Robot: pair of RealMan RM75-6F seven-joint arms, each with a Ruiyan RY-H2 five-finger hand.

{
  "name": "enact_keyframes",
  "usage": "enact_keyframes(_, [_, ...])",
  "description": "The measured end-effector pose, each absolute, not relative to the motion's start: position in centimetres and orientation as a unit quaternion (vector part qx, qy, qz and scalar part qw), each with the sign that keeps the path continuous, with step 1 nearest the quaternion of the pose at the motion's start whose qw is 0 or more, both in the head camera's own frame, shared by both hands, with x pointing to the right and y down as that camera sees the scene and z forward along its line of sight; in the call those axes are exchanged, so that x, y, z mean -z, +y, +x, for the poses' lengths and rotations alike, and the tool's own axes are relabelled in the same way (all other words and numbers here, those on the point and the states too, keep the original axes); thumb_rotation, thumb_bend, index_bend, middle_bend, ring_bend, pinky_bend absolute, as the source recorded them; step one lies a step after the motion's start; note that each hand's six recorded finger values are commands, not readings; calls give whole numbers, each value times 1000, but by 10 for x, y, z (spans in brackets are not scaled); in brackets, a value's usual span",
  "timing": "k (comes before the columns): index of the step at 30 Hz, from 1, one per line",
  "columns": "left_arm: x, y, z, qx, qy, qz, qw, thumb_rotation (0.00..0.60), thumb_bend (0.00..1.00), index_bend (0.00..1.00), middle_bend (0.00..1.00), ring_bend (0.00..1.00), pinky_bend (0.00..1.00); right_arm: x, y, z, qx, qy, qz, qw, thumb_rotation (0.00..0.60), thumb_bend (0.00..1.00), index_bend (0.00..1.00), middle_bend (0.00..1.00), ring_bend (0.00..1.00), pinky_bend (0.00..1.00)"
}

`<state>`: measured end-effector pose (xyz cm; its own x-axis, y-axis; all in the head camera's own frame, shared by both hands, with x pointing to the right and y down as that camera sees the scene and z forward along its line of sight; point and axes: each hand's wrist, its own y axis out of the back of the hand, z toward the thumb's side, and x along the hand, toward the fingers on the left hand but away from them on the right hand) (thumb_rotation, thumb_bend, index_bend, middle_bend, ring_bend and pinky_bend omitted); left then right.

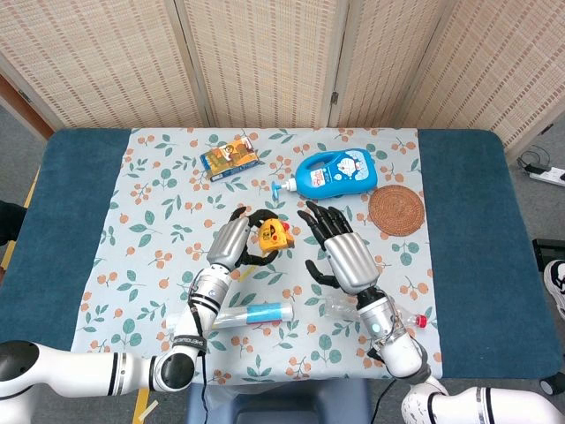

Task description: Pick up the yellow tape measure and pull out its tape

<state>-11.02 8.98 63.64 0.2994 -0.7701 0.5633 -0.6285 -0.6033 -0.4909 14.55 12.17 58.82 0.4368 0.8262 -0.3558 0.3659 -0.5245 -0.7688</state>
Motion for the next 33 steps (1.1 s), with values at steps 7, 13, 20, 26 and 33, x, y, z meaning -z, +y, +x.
enact_keyframes(7, [-637,89,-110,399,448,-794,97,600,376,514,468,336,69,-594,115,139,-379,-383,-785,307,600,414,0,0,0,0])
enact_keyframes(13, [-634,90,-107,395,451,-794,101,600,376,513,468,336,69,-602,109,131,-383,-387,-781,306,600,414,0,0,0,0])
enact_keyframes(20, [-633,93,-102,392,448,-796,103,600,376,512,468,335,69,-608,105,122,-383,-390,-781,303,600,414,0,0,0,0])
enact_keyframes(26, [-633,93,-99,392,450,-796,103,600,376,510,468,335,69,-608,105,116,-377,-393,-783,301,600,414,0,0,0,0])
enact_keyframes(33, [-635,94,-98,395,447,-795,106,600,376,508,468,332,69,-608,103,115,-377,-399,-778,305,600,413,0,0,0,0])
